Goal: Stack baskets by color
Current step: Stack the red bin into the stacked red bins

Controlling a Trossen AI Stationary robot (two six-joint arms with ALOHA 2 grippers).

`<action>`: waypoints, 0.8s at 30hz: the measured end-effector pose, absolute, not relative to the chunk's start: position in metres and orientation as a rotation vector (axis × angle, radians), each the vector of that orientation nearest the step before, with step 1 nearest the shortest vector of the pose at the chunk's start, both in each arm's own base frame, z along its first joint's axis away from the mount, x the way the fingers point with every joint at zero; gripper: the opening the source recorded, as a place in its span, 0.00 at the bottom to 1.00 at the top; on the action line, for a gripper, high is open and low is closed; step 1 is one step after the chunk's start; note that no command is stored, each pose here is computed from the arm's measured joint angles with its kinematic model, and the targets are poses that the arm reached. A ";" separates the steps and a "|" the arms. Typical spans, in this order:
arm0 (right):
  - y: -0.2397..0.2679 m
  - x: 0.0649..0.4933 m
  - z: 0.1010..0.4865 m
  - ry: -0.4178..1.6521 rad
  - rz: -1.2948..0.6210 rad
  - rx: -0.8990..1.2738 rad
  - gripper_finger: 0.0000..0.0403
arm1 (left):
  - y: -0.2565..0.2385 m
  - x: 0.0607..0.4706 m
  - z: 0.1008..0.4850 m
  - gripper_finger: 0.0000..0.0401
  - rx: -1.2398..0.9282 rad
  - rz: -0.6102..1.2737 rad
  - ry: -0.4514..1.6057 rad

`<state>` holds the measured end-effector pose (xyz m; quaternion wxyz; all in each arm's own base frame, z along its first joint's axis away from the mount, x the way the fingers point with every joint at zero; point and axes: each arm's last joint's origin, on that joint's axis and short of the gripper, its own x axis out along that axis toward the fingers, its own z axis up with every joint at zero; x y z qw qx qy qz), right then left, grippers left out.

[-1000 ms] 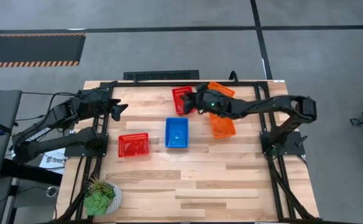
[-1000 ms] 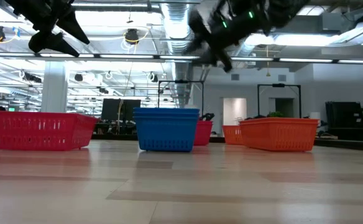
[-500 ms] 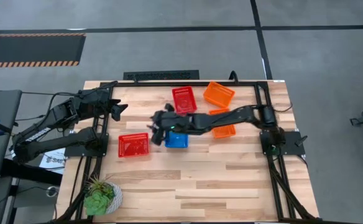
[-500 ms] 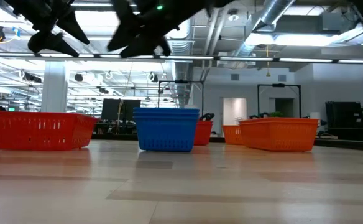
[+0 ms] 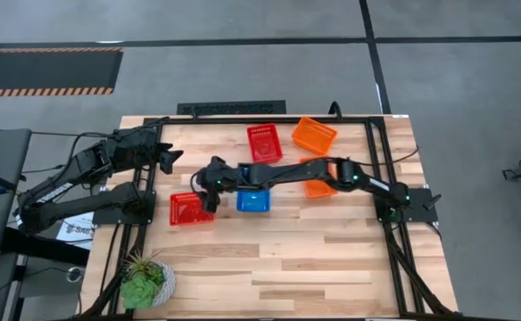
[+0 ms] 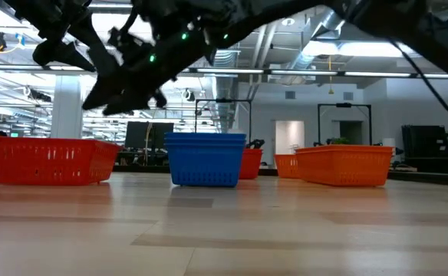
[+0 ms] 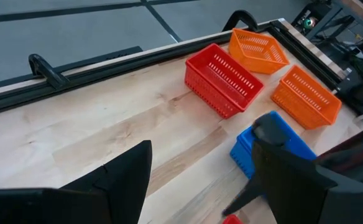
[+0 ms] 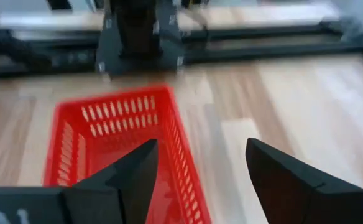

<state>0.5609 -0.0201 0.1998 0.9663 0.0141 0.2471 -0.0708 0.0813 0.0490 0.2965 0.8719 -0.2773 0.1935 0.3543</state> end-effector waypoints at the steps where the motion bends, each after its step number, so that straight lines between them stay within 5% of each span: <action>1: -0.022 0.563 0.196 0.516 -0.131 0.033 0.66 | 0.049 0.081 0.296 0.66 -0.580 0.741 0.404; 16: -0.042 0.568 0.158 0.663 -0.119 0.024 0.66 | 0.049 0.081 0.297 0.66 -0.577 0.748 0.402; 24: -0.047 0.566 0.155 0.693 -0.086 0.033 0.58 | 0.049 0.081 0.297 0.66 -0.570 0.751 0.403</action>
